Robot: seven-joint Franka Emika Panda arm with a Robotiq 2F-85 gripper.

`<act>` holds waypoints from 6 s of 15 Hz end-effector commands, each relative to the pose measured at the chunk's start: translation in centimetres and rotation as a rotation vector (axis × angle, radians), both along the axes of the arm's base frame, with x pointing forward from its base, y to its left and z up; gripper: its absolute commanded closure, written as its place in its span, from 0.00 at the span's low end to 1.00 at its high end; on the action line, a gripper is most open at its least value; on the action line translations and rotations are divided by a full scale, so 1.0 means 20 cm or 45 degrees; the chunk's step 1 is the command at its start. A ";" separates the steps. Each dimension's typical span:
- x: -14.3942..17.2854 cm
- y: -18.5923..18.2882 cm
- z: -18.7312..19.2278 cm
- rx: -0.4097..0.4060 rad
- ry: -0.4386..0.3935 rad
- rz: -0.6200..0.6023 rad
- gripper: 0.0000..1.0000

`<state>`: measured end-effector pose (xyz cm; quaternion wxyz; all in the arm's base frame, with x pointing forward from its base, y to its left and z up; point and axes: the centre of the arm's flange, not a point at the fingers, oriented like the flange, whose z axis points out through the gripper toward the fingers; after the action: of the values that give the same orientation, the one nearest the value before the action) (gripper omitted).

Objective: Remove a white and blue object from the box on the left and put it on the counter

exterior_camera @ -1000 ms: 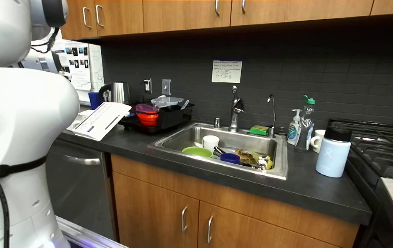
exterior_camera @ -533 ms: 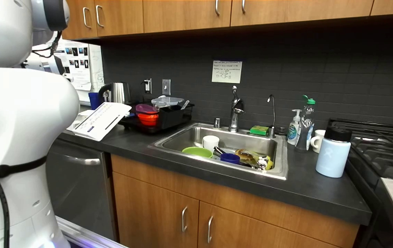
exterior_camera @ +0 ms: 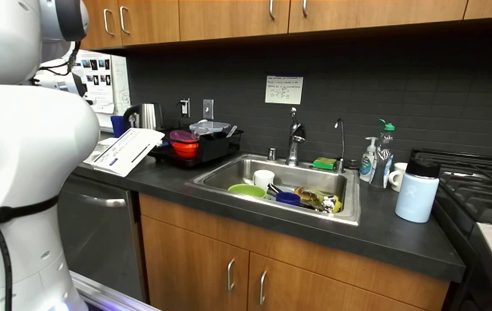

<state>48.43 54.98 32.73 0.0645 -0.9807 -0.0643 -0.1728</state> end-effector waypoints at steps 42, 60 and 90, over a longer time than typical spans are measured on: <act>-0.30 -0.04 0.28 0.173 -0.054 0.263 0.99; -0.60 -0.40 0.79 0.323 -0.375 0.339 0.99; -0.76 -1.85 0.29 0.038 -0.308 -0.566 0.99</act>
<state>33.97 17.76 40.12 0.0227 -0.9412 0.1464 -0.3036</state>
